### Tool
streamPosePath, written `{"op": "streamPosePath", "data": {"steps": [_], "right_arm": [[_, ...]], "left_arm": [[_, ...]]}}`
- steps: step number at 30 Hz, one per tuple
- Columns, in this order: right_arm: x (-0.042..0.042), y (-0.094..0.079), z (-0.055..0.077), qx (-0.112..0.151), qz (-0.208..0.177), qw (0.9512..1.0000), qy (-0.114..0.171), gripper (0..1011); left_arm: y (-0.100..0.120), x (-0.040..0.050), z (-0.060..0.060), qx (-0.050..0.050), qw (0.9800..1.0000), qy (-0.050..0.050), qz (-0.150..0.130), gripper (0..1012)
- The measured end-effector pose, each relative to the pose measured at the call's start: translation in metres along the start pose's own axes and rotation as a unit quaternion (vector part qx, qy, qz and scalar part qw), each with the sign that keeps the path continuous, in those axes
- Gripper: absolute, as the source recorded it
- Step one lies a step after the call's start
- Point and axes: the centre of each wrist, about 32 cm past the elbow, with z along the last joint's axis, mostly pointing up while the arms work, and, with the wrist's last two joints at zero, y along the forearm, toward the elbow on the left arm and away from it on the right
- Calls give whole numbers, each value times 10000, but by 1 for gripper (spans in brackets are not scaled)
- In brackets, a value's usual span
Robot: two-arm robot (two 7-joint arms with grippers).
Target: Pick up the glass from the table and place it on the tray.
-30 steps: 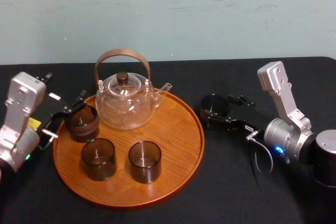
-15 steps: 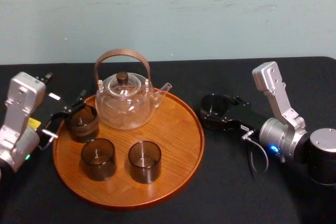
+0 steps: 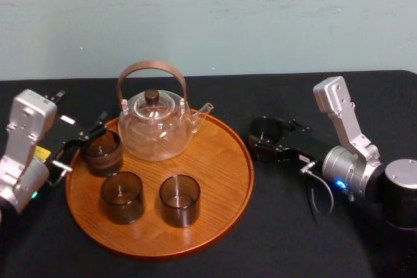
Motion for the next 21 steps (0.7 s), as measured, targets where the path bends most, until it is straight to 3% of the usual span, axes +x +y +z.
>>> {"op": "streamPosePath", "data": {"steps": [21], "right_arm": [[1,-3,1,6,-4,10000,4,900]], "left_arm": [[0,0,0,0,10000,0,0,1001]]}}
